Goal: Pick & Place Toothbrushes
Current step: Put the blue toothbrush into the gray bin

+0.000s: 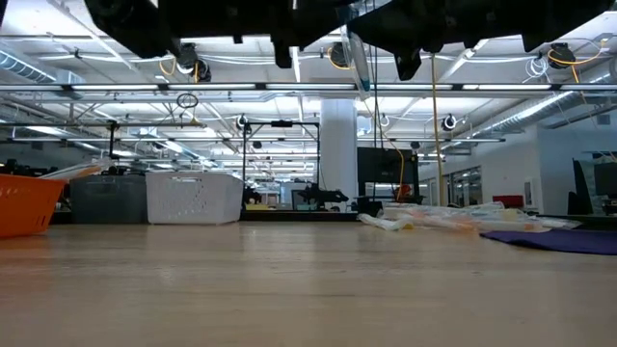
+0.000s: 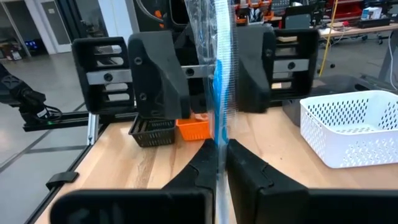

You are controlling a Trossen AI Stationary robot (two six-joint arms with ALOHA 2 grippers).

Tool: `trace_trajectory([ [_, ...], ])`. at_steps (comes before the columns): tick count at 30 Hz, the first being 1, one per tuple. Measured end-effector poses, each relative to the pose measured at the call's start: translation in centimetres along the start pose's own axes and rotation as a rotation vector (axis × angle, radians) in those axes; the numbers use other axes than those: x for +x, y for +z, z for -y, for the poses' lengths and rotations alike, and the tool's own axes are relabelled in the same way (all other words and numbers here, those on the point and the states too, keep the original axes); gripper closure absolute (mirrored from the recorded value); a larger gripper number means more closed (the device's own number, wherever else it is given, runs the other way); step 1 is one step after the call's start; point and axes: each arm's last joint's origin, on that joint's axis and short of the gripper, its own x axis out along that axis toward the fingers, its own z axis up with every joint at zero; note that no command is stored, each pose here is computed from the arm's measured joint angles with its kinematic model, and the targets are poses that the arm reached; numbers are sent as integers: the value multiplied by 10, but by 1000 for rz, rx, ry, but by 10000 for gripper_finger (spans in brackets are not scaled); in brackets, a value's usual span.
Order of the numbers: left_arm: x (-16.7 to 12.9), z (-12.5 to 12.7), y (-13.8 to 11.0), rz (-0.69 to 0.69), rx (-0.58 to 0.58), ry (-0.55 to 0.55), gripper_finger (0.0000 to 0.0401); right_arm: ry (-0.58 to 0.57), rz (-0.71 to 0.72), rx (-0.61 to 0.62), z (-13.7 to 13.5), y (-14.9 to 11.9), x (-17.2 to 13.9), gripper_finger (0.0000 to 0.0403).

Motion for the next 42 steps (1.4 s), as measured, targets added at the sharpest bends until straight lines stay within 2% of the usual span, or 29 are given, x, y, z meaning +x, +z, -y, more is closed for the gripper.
trace_trajectory([
  [4, 3, 1, -1, -21, 21, -16, 278, -2, -15, -2, 0, -1, 0, 392],
  [9, 2, 0, 0, -39, 23, -16, 382, -2, -15, -10, 0, -1, 0, 392],
  [16, 2, 1, -1, -48, 14, -17, 393, -3, -23, -10, 0, -2, 0, 370],
  [21, 1, 1, -1, -85, 16, -15, 395, -9, -66, -27, 1, -6, 0, 333],
  [26, -6, -1, 17, -116, 13, 5, 395, -14, -89, -44, 2, -9, -1, 288],
  [29, -15, -5, 31, -176, 25, 72, 395, -15, -92, -48, 2, -9, -1, 267],
  [32, -29, -14, 46, -255, 50, 186, 395, -16, -91, -34, 2, -9, -1, 257],
  [42, -86, -50, 88, -443, 37, 527, 395, -13, -91, -32, 1, -9, -1, 263],
])
